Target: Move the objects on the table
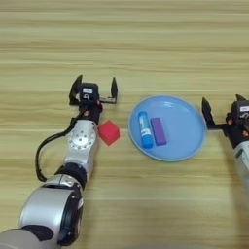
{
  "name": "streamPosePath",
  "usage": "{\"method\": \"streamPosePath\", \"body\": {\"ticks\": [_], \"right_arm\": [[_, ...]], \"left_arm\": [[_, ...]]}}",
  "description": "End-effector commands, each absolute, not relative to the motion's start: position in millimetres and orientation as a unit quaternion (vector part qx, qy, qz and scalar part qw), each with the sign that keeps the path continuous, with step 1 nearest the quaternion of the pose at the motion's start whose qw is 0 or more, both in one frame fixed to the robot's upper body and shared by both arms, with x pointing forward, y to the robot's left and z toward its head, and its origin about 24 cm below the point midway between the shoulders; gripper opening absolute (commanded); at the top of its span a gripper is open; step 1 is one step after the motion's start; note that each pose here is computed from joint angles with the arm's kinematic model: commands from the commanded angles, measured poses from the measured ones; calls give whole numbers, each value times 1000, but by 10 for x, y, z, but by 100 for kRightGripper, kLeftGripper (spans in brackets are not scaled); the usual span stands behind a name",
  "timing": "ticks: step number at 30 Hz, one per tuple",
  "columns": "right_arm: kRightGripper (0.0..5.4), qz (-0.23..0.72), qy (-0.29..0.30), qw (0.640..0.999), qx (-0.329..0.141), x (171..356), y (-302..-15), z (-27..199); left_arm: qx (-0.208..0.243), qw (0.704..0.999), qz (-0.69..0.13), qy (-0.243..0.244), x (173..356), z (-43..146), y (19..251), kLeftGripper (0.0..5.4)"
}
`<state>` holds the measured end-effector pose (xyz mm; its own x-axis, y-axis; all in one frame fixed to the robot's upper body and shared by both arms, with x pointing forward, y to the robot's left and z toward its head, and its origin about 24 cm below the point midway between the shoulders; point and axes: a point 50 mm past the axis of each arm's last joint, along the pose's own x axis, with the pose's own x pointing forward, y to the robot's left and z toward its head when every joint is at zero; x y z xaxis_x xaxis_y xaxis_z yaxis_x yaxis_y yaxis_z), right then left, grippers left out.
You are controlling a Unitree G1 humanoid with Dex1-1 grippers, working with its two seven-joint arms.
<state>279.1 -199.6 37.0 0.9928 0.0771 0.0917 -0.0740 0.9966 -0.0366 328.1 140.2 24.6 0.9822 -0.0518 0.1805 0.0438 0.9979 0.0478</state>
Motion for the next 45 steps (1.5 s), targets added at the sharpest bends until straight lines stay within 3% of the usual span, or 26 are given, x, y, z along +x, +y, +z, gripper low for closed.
{"method": "streamPosePath", "body": {"ticks": [1,14,22,30,39,45], "right_arm": [[536,36,-54,998,-21,2818,-2024,392],[536,28,-57,998,-19,2833,-2041,401],[536,22,-56,998,-17,2848,-2041,403],[536,24,-54,998,-17,2842,-1993,393],[536,24,-52,998,-17,2841,-1967,380],[536,24,-52,998,-16,2844,-1965,381]], "left_arm": [[28,994,-28,-101,3313,296,1385,540],[17,994,-29,-103,3273,270,1391,540],[31,991,-31,-128,3190,309,1573,540],[52,987,-59,-142,2941,359,1764,540],[40,985,-155,-71,2661,237,1885,540],[20,974,-216,-68,2570,269,1877,540]]}}
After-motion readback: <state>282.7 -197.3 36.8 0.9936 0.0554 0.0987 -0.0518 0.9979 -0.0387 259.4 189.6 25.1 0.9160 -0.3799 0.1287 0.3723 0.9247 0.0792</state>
